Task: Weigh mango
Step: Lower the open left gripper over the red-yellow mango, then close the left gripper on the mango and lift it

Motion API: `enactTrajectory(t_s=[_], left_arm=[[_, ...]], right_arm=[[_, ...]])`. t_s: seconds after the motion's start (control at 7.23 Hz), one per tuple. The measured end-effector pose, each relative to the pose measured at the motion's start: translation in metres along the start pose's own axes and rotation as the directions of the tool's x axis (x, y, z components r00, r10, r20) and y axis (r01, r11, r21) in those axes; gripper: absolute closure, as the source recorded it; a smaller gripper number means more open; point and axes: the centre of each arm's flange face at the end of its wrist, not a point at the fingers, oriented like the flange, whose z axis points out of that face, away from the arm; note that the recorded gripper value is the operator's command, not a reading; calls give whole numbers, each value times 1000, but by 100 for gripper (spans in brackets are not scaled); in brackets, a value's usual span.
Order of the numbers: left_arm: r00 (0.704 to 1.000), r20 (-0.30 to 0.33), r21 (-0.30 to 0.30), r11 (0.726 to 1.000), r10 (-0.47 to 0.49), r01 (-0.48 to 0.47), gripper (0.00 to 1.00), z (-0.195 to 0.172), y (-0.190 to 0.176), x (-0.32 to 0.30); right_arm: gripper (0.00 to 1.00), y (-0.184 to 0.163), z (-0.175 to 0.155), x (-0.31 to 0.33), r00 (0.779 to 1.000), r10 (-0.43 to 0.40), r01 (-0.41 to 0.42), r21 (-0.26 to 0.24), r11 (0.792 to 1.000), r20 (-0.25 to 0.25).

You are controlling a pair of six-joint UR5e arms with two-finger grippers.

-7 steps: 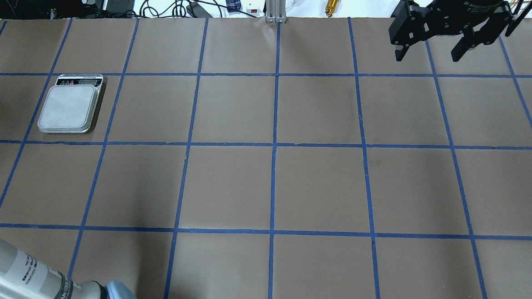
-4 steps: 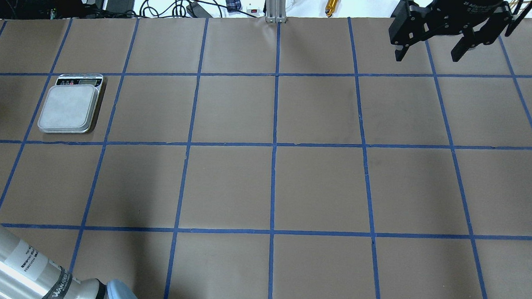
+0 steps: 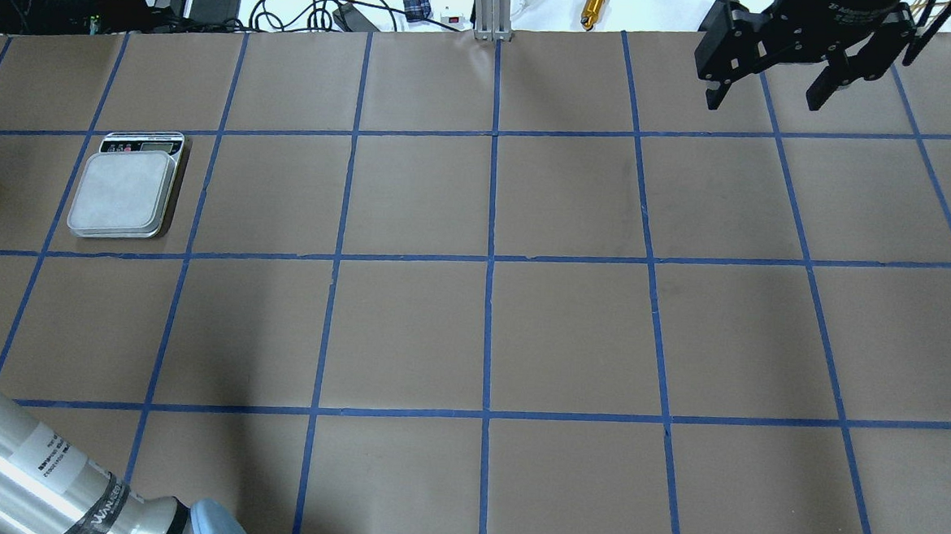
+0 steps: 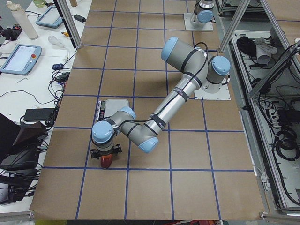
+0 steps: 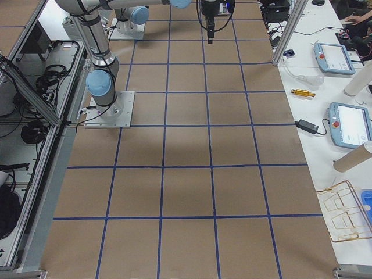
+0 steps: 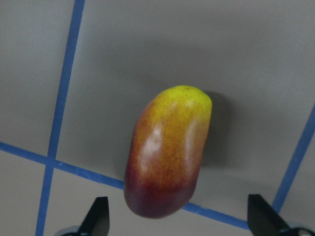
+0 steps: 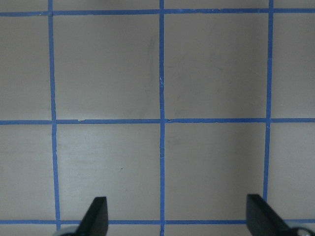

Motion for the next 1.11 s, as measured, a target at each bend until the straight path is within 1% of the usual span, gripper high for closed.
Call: enactTrajectory(t_s=[0.28,0.55,0.83,0.97,1.11], left_arm=[[999,6,14,999,39,-39,1,15,3,-5],[999,7,28,999,45,-45,2,29,5,-9],[999,-6,47,998,47,-47,2,48,4,-7],[999,-9,58,997,49,-49,6,55,4,-7],[999,-13,65,997,52,-51,6,62,3,-6]], right_arm=[[0,0,0,0,1000,0,0,1,1000,0],[0,0,0,0,1000,0,0,0,1000,0],[0,0,0,0,1000,0,0,0,1000,0],[0,0,0,0,1000,0,0,0,1000,0],[0,0,0,0,1000,1,-1,1,1000,0]])
